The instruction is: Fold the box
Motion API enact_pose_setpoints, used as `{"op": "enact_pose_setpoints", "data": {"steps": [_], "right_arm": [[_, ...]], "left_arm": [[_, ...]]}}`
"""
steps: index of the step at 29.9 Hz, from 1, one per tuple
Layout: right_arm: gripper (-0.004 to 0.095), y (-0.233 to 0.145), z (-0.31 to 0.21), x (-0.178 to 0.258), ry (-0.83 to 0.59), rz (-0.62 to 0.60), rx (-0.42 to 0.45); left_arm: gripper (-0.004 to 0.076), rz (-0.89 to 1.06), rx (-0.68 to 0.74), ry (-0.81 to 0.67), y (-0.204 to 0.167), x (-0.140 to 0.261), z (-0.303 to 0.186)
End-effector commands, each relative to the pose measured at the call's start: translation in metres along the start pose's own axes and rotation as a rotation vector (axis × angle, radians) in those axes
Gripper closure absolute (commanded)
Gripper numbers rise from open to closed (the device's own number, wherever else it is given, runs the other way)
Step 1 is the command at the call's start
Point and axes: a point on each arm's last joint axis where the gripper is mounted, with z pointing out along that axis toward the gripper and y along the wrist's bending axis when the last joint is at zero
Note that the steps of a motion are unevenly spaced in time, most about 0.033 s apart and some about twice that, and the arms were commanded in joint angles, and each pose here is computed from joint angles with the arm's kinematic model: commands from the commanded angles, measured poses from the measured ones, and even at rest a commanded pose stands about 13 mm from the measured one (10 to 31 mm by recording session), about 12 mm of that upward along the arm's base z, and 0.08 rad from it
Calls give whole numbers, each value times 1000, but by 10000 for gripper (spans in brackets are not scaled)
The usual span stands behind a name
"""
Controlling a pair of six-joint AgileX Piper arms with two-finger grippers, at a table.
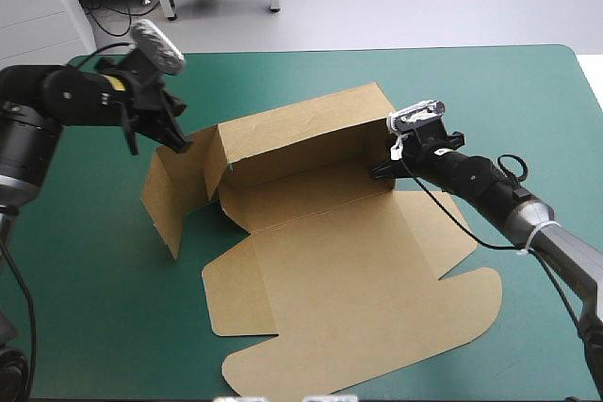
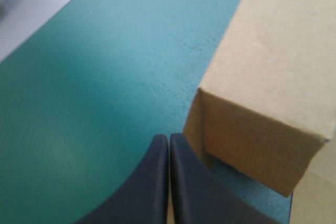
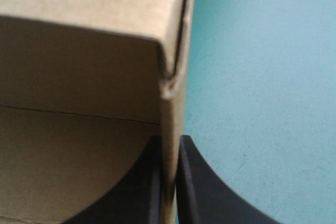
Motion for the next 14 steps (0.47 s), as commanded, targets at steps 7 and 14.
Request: {"op": "enact_pose_setpoints", "data": {"steps": [7,14], "right_arm": [[929,-3,-13,-21,-88,14,27],[930,-2,-13,-20,-80,19,16]], "left_arm": [[756,-706,28,-96,79,92,-10],[756,-940,80,-107,81,164,22]]}}
